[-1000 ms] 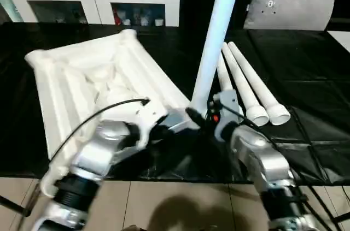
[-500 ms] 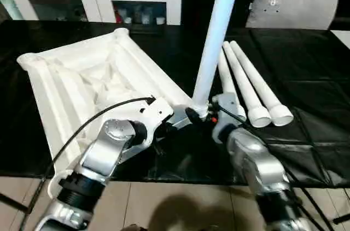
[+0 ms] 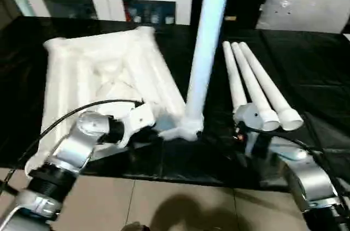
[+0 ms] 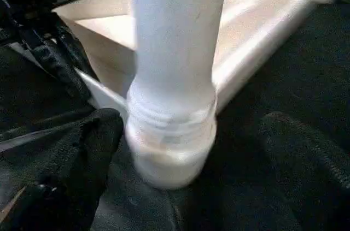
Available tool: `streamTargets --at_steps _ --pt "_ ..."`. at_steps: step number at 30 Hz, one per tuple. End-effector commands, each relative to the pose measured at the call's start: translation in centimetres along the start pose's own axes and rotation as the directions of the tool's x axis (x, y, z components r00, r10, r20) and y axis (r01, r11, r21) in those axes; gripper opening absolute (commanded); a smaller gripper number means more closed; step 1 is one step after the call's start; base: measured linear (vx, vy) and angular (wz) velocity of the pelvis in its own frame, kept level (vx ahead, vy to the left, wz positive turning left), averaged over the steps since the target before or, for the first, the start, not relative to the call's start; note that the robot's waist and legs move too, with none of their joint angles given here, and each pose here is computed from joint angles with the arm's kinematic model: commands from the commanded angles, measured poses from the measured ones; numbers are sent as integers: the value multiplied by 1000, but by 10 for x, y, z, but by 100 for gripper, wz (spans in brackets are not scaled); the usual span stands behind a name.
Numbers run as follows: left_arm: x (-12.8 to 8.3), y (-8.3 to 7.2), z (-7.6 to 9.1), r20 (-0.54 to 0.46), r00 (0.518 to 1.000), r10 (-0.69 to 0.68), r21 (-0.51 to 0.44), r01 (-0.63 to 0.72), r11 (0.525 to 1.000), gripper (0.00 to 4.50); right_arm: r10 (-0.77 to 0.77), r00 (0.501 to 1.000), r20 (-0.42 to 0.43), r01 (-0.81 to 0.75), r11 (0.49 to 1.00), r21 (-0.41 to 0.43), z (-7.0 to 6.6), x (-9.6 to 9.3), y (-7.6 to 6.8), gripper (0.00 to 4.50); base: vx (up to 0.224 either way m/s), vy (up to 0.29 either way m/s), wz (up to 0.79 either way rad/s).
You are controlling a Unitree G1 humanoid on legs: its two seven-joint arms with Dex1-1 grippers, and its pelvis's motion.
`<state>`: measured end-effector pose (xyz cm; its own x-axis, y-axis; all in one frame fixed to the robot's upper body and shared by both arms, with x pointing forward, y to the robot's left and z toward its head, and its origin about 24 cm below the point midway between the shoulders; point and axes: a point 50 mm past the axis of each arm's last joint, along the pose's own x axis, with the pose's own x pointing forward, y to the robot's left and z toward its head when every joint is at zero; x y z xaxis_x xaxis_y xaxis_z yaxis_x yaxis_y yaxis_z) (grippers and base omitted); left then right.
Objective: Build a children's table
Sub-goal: Rotate leg to tighten
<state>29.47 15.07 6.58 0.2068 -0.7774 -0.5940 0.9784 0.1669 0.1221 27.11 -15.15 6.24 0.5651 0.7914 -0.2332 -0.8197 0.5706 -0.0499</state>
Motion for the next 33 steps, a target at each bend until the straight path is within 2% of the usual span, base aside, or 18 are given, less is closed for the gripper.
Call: streamTargets --at_steps 1,5,10,11,16,20,21,24,27,30,33 --pt "4 -6 10 -9 990 -138 105 138 985 0 54 999 -10 -54 997 -58 5 1 -2 443 0 0 0" --pt "2 -7 8 -33 977 -210 133 213 968 0 162 986 -47 -166 981 -97 5 5 1 443 0 0 0" --pt "1 -4 9 -57 966 -251 182 257 949 0 279 956 -94 -288 952 -99 4 9 5 443 0 0 0" --pt "1 -4 9 -59 965 -254 185 261 948 0 285 954 -96 -294 951 -100 4 10 4 418 0 0 0" --pt "1 -3 9 -60 963 -264 194 271 943 0 327 939 -108 -336 939 -72 4 12 4 377 0 0 0" --pt "1 -1 7 -66 963 -262 197 270 942 0 351 929 -118 -359 932 -53 2 12 4 363 0 0 0" --pt "1 -1 7 -66 963 -261 197 270 943 0 353 928 -119 -361 931 -51 2 12 4 338 0 0 0" --pt "0 1 5 -62 964 -260 194 267 944 0 368 923 -113 -374 927 -37 1 13 4 332 0 0 0" --pt "-1 1 5 -58 965 -257 191 263 946 0 374 922 -105 -378 925 -29 1 14 5 297 0 0 0" --pt "-2 3 4 -46 968 -246 182 250 951 0 379 920 -102 -382 924 -17 -1 14 6 287 0 0 0" --pt "-4 4 5 -15 975 -220 152 219 964 0 399 914 -77 -397 917 43 -7 14 13 276 0 0 0"
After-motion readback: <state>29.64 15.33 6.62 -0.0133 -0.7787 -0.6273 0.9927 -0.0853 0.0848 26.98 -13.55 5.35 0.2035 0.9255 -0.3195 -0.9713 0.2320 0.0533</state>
